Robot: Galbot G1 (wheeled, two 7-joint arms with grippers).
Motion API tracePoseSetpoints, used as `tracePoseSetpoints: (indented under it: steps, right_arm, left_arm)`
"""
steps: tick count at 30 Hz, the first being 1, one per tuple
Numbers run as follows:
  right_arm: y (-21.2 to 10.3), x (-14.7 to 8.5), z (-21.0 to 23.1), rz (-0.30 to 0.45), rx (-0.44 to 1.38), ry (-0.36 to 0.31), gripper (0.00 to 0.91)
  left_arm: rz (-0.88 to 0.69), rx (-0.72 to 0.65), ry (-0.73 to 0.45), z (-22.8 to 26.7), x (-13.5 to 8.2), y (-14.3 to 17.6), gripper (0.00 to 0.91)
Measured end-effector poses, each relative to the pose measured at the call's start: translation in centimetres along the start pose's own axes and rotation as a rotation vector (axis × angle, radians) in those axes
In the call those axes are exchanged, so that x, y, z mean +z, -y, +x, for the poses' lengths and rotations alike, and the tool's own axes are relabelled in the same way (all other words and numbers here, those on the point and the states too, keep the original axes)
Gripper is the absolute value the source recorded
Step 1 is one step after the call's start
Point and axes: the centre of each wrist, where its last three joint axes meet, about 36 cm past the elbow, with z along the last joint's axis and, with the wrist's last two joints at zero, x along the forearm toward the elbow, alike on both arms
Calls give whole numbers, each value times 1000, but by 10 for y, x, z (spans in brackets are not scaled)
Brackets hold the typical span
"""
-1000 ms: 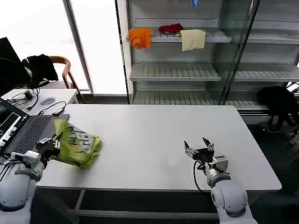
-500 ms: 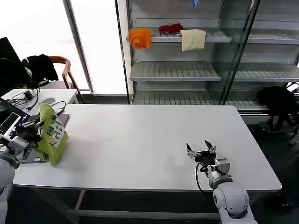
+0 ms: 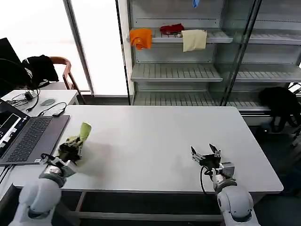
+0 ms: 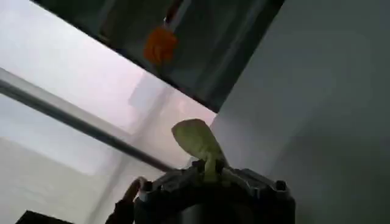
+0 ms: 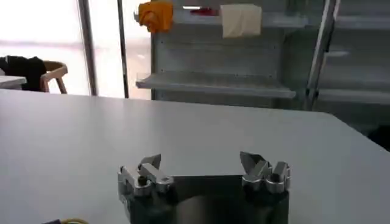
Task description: Fold and organize the clothes.
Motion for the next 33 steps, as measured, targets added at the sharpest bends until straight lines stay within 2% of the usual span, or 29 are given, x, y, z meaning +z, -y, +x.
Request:
tracePoseSetpoints:
  steps: [1, 4, 6, 9, 11, 17, 22, 25, 29, 33]
  right_arm:
    - [-1, 0, -1, 0, 0, 0, 907]
    - [-3, 0, -3, -1, -2, -1, 907]
    - [-5, -1, -5, -1, -4, 0, 907]
    - [-8, -3, -7, 1, -8, 0, 907]
    - [-10, -4, -8, 3, -10, -1, 907]
    - [-11, -8, -10, 8, -15, 2, 907]
    - [-9, -13, -11, 15, -13, 6, 907]
    - [-8, -14, -11, 16, -13, 5, 907]
    - [-11, -17, -10, 3, -29, 4, 907]
    - [-18, -23, -10, -34, -69, 8, 907]
  left_arm:
    - [13, 8, 8, 0, -5, 6, 161]
    - [62, 33, 28, -2, -22, 22, 171]
    - [102, 49, 41, -5, -33, 33, 272]
    - [162, 76, 51, -9, -49, 49, 312]
    - [208, 97, 60, -14, -59, 61, 403]
    - [353, 149, 112, -35, -93, 92, 464]
    - [458, 184, 141, -59, -123, 115, 474]
    - [503, 207, 154, -70, -142, 128, 907]
    - [545, 224, 166, -76, -157, 136, 907]
    - [566, 224, 185, -78, -158, 134, 907]
